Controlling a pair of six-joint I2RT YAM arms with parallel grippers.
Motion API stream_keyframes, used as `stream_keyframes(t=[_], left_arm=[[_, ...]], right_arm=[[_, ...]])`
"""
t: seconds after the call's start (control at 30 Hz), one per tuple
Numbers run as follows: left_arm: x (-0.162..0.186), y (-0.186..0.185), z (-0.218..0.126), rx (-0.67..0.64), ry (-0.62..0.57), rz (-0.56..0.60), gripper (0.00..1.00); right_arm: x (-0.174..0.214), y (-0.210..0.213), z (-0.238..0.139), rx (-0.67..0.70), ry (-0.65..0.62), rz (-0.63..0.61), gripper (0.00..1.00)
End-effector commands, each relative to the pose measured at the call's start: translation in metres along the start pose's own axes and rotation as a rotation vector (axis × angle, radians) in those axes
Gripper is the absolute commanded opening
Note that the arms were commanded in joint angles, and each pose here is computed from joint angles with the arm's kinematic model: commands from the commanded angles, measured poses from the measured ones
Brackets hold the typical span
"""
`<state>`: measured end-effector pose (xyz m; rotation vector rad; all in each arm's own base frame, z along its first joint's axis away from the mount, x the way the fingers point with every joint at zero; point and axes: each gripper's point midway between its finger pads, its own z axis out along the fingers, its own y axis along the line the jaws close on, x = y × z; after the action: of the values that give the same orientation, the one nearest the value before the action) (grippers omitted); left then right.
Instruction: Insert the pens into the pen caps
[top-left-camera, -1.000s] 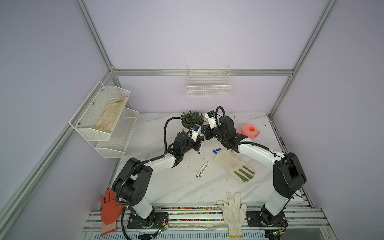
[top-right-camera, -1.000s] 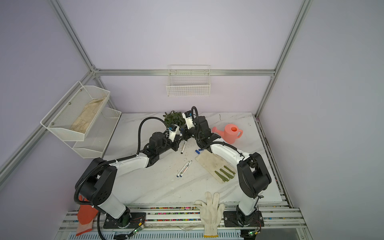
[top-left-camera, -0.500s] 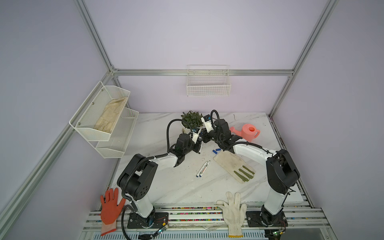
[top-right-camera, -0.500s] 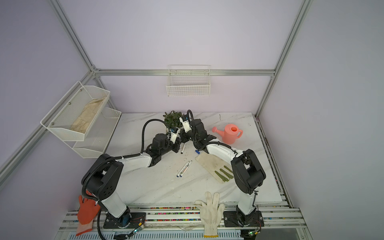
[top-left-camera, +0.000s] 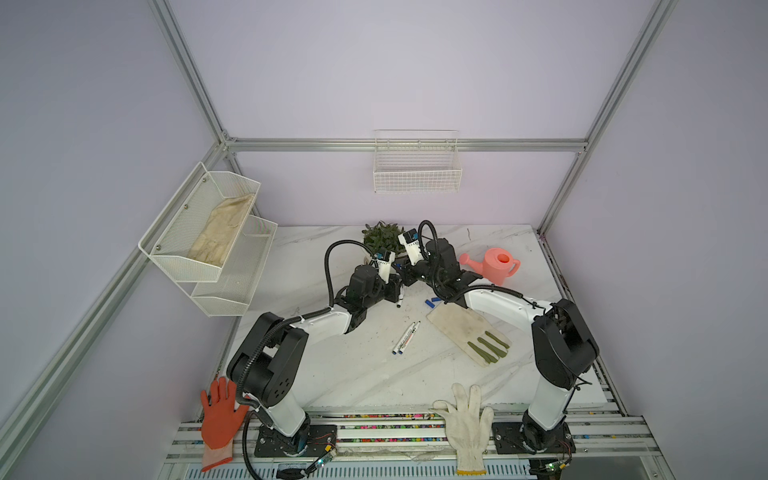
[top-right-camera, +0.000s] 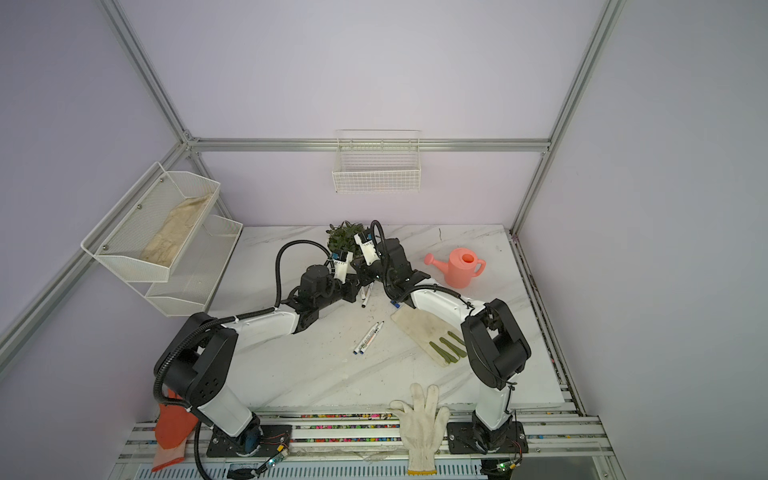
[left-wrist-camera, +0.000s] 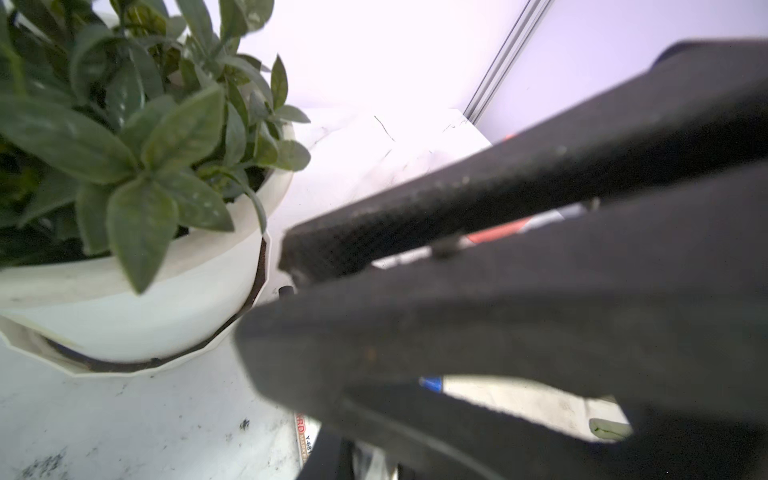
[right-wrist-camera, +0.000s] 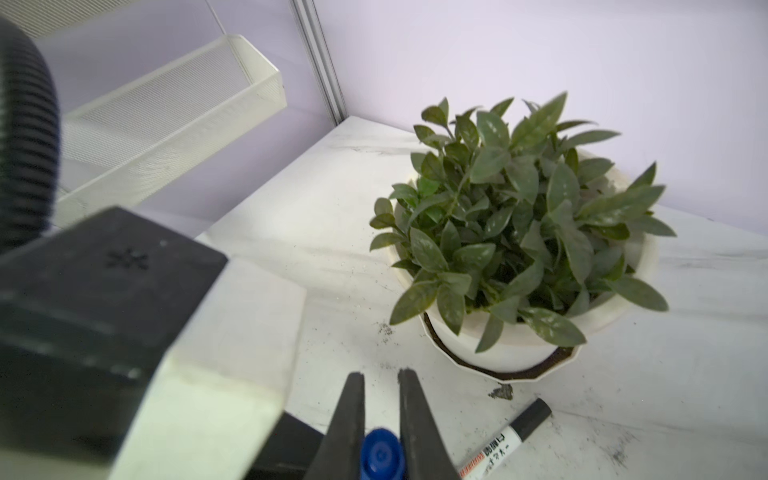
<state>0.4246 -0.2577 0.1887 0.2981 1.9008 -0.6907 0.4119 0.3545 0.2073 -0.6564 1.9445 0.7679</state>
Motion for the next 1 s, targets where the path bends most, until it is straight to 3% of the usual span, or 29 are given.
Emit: stream_keyframes(t=[0.0,0.1,0.2,0.57,0.73,0.97], left_arm=[[-0.329,0.022,-0.321,-0.108,-1.588,-0.117,0.0],[-0.319,0.013,-0.308,-0.087,-1.513,-0.041,0.0],[-0.301,0.014,-0.281,-0.077,-1.409,-0.058,0.0],[-0.212,-0.005,-0.17,-0.125,-0.985,-0.015,0.0],[-0.146,0.0,-0.114,-0.154,-0.776,-0.039,0.0],[-0.08,-0.003,-0.071,-0.165,-0.609,-0.064,0.0]], right_arm=[[0.239,-0.033,-0.086,0.124,0.854,0.387,0.0],[0.208,-0.044,-0.086,0.101,0.732,0.48,0.0],[0.187,-0.04,-0.083,0.045,0.661,0.51,0.0],[0.157,-0.033,-0.076,-0.033,0.589,0.515,0.0],[0.148,-0.036,-0.071,-0.041,0.554,0.525,0.0],[0.125,-0.038,-0.058,-0.064,0.501,0.524,0.0]])
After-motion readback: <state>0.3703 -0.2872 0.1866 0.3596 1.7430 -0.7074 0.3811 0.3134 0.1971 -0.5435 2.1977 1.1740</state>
